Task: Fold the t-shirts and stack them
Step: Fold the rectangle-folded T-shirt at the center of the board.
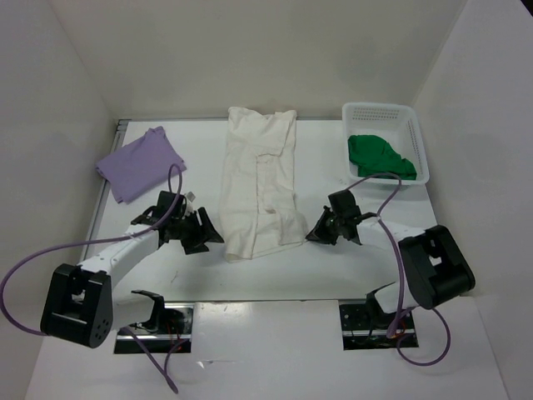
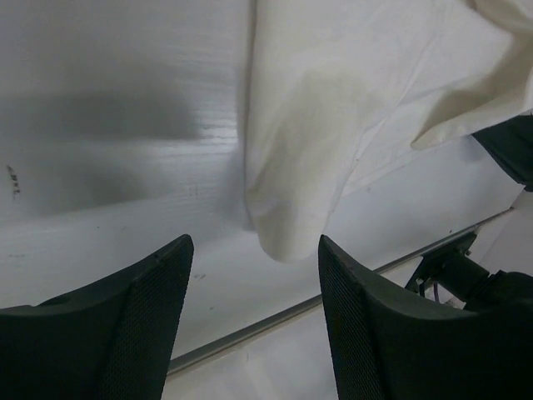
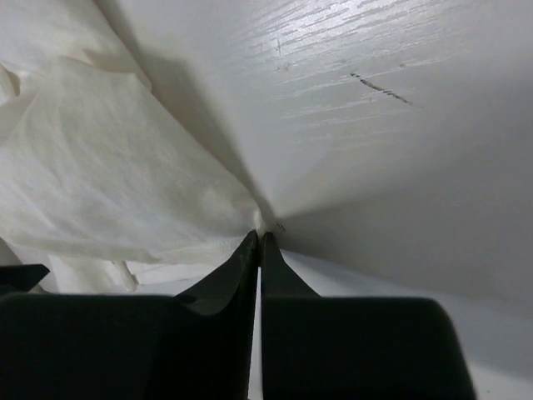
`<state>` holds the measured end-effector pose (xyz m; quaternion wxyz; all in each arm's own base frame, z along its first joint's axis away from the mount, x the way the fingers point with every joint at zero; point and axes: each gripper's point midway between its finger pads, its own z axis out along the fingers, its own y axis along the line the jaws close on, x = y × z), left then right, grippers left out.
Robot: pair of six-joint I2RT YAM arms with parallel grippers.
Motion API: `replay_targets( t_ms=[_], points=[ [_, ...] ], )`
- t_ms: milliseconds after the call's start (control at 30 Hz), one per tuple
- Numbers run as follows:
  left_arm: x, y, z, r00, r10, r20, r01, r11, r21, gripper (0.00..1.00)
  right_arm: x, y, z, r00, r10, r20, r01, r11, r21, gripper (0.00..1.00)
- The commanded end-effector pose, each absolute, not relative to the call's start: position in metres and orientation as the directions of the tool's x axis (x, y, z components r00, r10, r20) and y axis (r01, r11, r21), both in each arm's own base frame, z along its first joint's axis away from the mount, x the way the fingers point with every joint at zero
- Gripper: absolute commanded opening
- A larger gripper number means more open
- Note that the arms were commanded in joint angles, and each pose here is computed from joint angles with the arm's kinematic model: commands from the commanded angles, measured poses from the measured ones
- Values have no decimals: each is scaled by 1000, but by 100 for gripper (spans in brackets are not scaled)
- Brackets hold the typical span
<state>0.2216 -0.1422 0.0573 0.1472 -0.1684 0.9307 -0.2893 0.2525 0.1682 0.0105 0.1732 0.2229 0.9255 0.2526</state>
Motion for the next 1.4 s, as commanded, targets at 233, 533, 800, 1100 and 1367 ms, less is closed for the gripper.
replay_targets(
  t_ms=[233,533,800,1100,1367],
  points=[
    [218,-158,95,-915,-340,-219,-144,779,-611,71,139,156,54,-861,504,-70,390,742,546,0],
    [217,-161,105,-924,-302,-236,-104,791,-603,73,107,154,64,-879,476,-16,392,741,546,69],
    [202,-180,95,-957,-209,-199,-51,800,-598,71,154,201,115,-921,354,-162,197,782,591,33],
    [211,-189,91,-938,-256,-236,-51,772,-634,71,153,343,102,-964,180,-195,-1,732,682,1],
    [221,-193,85,-918,-309,-249,-71,745,-664,63,187,360,77,-929,254,-268,22,763,646,29]
  ],
)
